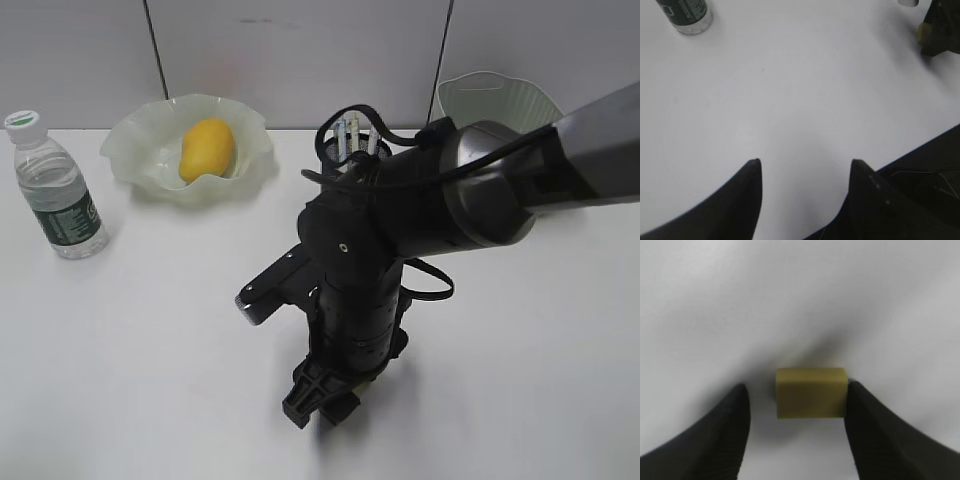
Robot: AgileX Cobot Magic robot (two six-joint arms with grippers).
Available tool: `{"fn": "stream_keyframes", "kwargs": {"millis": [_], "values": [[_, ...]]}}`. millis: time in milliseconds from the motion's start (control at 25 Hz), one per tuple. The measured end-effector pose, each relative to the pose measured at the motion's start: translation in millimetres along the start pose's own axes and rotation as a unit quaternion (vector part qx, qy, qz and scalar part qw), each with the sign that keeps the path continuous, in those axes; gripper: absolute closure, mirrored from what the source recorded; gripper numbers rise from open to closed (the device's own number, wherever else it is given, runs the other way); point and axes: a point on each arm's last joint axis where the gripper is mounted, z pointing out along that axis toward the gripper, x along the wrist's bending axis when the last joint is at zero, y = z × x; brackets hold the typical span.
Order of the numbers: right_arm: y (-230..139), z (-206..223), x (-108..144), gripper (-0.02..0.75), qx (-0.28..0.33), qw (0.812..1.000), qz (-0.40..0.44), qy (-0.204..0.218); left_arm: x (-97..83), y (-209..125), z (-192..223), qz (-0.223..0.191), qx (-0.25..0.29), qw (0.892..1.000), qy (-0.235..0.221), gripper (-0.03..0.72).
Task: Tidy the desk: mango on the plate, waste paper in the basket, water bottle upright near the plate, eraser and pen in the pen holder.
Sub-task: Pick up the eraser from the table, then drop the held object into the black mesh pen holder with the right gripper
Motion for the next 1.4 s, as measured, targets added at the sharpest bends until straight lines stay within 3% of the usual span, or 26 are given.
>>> {"fn": "stream_keyframes", "kwargs": {"millis": [360, 800, 1120, 1240, 1400], "values": [[1, 0, 0, 0.428, -0.003, 1.000, -0.006, 0.000, 0.0, 0, 0, 0.000, 0.000, 1.000, 0.000, 0.264], [-1, -4, 1, 0.428, 0.007, 1.000, -0.003, 0.004, 0.0, 0, 0, 0.000, 0.000, 1.000, 0.000, 0.264], [14, -55, 1, 0.430, -0.055, 0.998, 0.004, 0.011, 0.0, 0, 0, 0.000, 0.000, 1.000, 0.000, 0.264], [25, -80, -7, 0.430, -0.087, 0.996, 0.014, 0.011, 0.0, 0, 0, 0.000, 0.000, 1.000, 0.000, 0.264], [42, -109, -38, 0.432, -0.126, 0.991, 0.043, 0.004, 0.0, 0, 0, 0.000, 0.000, 1.000, 0.000, 0.264]]}}
